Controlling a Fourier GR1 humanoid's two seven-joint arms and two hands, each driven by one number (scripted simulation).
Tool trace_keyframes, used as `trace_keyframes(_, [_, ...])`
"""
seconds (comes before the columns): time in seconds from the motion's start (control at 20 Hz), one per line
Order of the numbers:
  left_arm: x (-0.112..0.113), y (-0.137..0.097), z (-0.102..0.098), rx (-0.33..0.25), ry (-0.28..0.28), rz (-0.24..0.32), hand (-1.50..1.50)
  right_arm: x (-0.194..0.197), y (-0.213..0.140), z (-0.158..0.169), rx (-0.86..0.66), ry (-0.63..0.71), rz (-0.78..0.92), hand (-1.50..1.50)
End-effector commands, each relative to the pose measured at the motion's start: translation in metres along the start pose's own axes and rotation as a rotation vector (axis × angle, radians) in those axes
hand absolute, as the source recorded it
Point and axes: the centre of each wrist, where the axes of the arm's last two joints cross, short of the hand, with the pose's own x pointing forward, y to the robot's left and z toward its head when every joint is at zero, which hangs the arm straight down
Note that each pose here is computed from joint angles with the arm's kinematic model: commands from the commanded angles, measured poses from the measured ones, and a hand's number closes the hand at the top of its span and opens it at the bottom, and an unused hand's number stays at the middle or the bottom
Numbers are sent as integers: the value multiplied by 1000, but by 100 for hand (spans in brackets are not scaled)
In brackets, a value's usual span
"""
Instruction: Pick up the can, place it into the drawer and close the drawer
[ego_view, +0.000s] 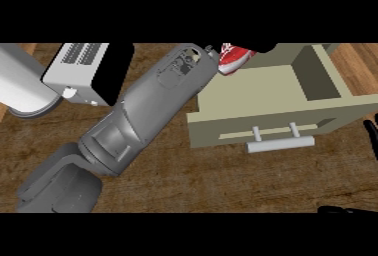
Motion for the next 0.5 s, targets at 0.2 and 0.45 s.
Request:
trace_keyframes(0.2, [-11,-1,0,30,-30,-64,150,3,-3,-7,12,-11,5,-150])
trace_keyframes(0.45, [-33,3,2,52,-1,-85,-150,13,11,-14,24,-27,5,-150])
